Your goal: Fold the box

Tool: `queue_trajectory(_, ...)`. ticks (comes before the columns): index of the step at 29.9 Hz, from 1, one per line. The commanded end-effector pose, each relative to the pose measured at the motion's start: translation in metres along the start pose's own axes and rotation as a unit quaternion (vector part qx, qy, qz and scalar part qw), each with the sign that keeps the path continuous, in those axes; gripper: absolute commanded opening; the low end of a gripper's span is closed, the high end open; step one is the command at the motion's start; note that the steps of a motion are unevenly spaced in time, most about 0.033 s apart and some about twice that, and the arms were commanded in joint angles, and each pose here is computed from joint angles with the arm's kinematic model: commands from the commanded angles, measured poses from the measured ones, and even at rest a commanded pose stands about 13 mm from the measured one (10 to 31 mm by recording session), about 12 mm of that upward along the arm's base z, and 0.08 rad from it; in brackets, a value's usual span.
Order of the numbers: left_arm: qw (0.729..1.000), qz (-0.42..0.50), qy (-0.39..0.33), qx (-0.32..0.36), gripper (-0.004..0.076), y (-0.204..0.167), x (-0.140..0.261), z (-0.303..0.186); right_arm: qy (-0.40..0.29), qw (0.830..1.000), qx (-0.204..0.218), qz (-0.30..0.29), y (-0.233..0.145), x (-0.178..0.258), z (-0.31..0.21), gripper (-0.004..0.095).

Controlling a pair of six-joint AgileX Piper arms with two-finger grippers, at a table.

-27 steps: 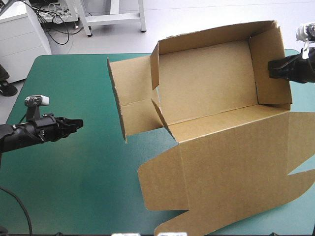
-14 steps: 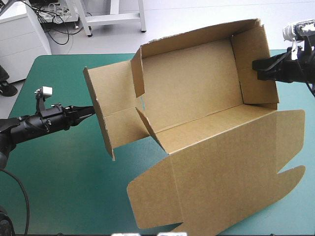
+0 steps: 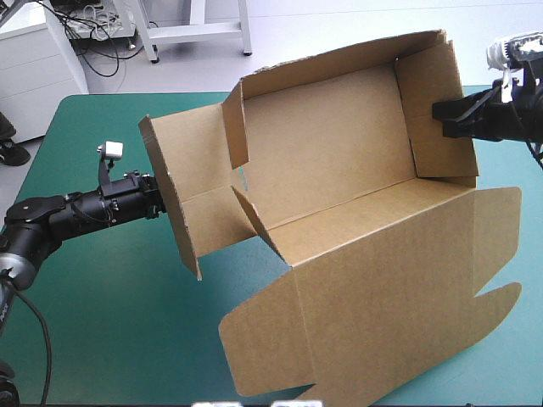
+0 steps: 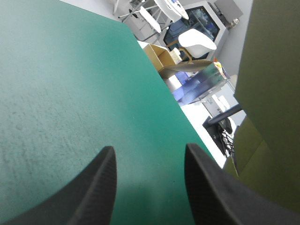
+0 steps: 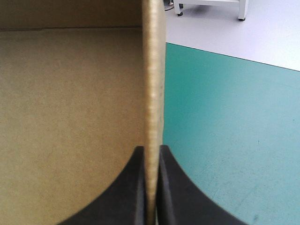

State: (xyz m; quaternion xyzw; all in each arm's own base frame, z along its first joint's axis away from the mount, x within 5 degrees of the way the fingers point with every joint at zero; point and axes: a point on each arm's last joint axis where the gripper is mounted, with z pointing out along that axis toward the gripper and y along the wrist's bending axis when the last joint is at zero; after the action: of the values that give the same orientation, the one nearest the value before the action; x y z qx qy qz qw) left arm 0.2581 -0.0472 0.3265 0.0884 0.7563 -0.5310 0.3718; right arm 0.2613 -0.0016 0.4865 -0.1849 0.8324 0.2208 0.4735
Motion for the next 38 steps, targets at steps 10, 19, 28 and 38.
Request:
queue_trajectory(10,0.990,0.051,-0.012,0.132,0.0412,-0.056,-0.009,0.010,-0.020,1.000,0.013,0.013,-0.007,-0.007,0.003,-0.0023)
queue_trajectory(19,0.981,0.098,-0.008,0.167,0.0475,-0.091,-0.027,0.014,-0.031,0.999,0.042,0.016,-0.013,-0.009,0.004,-0.0021)
queue_trajectory(28,0.979,0.118,-0.007,0.169,0.0517,-0.100,-0.033,0.013,-0.046,0.997,0.066,0.002,0.005,-0.017,0.023,-0.0017)
queue_trajectory(38,0.979,0.115,-0.004,0.166,0.0547,-0.100,-0.032,0.013,-0.073,0.994,0.083,-0.004,0.025,-0.025,0.041,-0.0017)
